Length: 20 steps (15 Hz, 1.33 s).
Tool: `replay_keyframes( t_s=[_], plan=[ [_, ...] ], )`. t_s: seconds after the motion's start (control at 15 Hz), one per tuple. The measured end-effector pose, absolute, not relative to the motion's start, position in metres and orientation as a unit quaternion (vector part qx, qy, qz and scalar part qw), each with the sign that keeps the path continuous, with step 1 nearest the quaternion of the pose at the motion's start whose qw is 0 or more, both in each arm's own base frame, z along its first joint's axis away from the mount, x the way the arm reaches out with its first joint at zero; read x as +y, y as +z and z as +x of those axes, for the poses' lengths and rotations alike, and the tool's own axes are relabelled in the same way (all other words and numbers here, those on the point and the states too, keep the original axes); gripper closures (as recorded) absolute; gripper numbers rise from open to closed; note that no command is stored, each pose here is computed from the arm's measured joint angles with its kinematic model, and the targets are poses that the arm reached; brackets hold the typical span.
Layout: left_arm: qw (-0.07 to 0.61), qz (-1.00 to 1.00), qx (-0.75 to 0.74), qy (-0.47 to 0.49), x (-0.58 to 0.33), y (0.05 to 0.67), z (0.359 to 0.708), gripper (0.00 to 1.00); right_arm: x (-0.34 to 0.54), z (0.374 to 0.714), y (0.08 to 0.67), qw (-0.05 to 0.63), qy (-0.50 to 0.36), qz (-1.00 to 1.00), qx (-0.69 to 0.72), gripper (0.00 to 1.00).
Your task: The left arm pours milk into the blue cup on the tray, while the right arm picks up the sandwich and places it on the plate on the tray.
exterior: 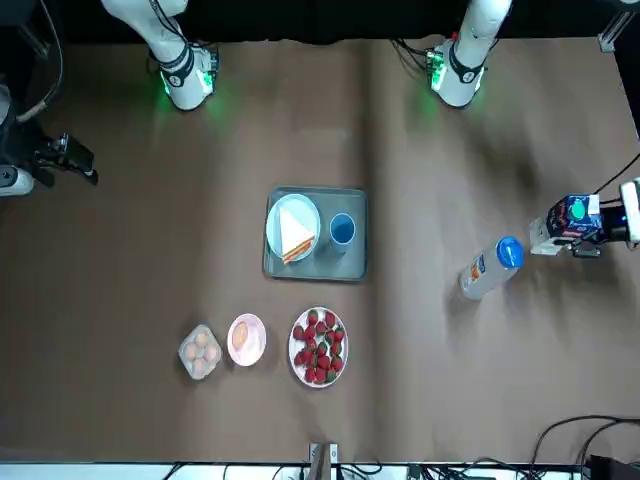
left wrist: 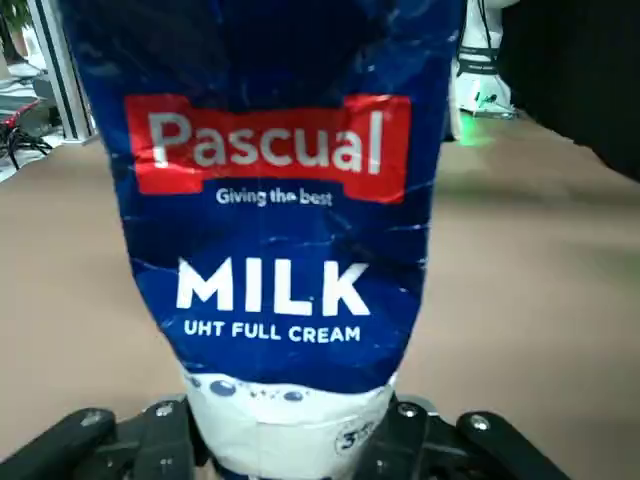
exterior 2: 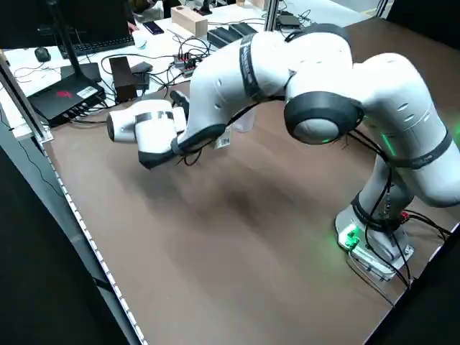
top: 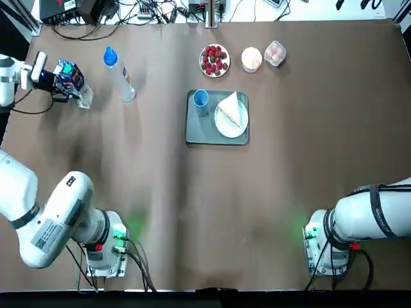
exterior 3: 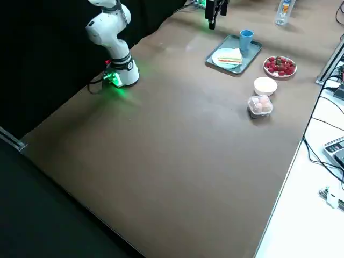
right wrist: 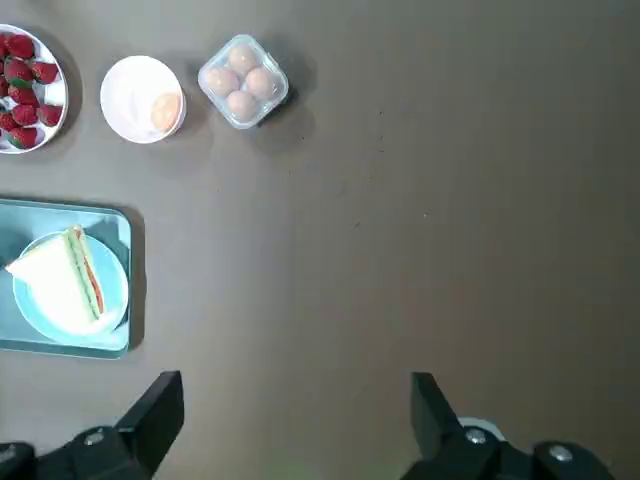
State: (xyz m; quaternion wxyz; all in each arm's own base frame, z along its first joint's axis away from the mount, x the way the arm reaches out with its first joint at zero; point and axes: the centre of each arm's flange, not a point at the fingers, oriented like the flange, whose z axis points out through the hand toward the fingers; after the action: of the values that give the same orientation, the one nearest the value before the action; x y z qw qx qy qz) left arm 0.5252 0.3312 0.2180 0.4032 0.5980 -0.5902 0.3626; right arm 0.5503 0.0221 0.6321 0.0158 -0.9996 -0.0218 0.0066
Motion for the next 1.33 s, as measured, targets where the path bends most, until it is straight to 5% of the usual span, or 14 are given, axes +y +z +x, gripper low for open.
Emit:
replay_keyframes(
  t_s=[1.0, 1.33],
  plan=[
    [0.415, 0.568, -0.582, 0.408, 0.322, 0.116, 0.512, 0.41, 0.022, 0.55, 0.632, 0.016, 0.006, -1.0, -0.022, 0.0],
    [0.406, 0.575, -0.579, 0.412, 0.325, 0.115, 0.514, 0.01, 0.022, 0.55, 0.632, 0.016, 0.006, -1.0, -0.022, 0.0]
  ],
)
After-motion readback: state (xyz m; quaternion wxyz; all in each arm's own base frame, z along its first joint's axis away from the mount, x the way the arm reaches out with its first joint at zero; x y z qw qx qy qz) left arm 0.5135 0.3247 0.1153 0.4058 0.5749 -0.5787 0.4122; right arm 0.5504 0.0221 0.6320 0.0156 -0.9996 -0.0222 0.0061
